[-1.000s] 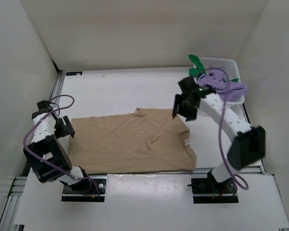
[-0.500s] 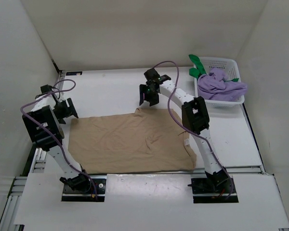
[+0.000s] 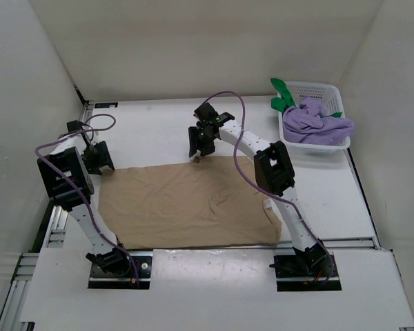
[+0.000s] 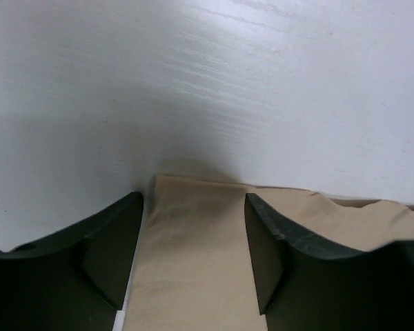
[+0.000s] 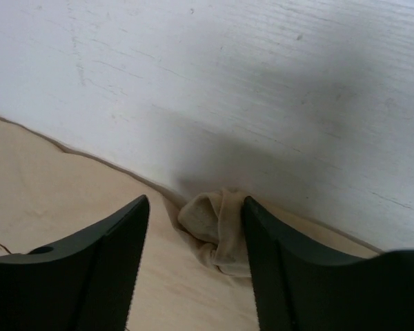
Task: Fold and stack the t-shirts
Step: Grap the side of the flattened tshirt furthest away from the robot with both arms
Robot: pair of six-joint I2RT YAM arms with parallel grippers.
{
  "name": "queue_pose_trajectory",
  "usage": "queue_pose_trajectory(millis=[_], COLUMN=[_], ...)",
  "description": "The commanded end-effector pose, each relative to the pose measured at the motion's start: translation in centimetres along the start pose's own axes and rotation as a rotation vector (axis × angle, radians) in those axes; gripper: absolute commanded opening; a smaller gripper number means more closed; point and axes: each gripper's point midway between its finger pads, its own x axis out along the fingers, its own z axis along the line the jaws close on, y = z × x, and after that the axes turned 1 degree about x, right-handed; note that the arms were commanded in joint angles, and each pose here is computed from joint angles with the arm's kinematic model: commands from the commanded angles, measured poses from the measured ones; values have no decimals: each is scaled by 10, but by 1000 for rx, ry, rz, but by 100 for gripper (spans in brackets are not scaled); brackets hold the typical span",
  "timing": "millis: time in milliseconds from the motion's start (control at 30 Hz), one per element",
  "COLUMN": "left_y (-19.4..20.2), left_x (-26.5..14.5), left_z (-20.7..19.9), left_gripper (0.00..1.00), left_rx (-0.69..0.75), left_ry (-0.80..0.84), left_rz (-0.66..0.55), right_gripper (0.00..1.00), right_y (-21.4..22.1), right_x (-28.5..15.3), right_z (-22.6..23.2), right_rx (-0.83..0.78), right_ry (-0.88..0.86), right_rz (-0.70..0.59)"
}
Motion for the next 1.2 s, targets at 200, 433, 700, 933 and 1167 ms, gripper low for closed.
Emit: queue_pose_trajectory(millis=[200,433,700,933,1167], left_y=[17,32,17,38,97], left_x=[12,10,-27,-70,-80], left_z=[-5,-10,-18,-25,-13], left_gripper=[30,10,10,10,10], left_rx=[14,19,36,51,41], left_ry=[11,23,32,14,-53], left_rz=[34,54,-41,-73,-14], right_gripper=[38,31,0,0,4], right_y=[4,6,-6,-3,132], right_x=[-11,-18,-44,-139,-134], right_z=[-4,-8,4,15,-8], right_rx=[-23,-43,-27,-22,3], right_ry=[29,50,10,-1,28], right_rz=[-11,-19,-60,-183,29])
